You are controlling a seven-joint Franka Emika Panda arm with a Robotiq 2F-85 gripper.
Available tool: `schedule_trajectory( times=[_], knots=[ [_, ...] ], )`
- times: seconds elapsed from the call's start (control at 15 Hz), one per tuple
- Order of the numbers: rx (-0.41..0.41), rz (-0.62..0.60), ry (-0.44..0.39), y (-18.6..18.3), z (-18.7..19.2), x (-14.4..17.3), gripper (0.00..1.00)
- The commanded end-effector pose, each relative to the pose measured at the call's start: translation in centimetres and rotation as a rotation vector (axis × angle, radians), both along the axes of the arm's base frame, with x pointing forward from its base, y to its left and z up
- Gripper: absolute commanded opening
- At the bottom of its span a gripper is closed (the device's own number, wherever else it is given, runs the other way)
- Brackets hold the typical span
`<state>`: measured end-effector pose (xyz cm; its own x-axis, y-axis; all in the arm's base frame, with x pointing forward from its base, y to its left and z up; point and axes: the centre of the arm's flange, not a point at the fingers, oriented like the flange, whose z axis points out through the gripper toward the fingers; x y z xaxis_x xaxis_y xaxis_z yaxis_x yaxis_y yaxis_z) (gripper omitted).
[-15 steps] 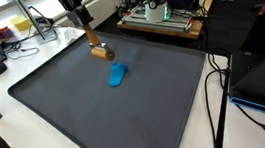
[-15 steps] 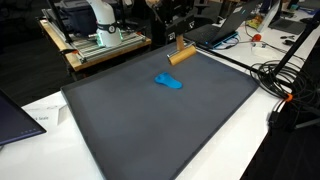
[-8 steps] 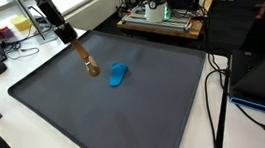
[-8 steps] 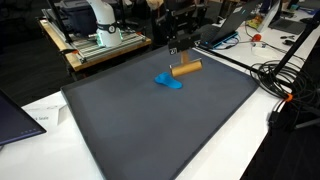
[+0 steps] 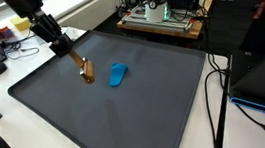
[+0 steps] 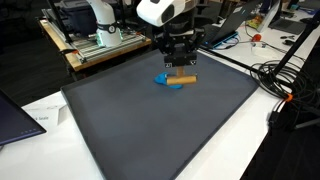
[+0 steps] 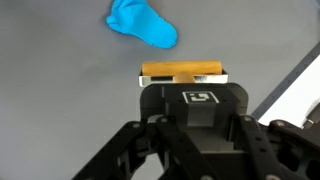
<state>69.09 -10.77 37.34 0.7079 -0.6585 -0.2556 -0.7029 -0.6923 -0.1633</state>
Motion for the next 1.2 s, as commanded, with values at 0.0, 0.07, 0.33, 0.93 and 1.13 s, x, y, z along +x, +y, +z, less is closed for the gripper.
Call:
schedule_trajectory(
  times=[0.0, 0.07, 0.33, 0.93, 1.13],
  knots=[
    [-0.005, -0.027, 0.044, -1.5, -0.1, 1.4, 0.22],
    [-0.004, -0.028, 0.047, -1.8, -0.4, 1.4, 0.22],
    [-0.001, -0.028, 0.055, -2.3, -1.6, 1.1, 0.22],
    [-0.122, -0.016, 0.010, 0.0, -0.5, -4.7, 0.22],
    [-0.158, -0.021, -0.018, 0.7, -0.2, -6.9, 0.22]
  ],
)
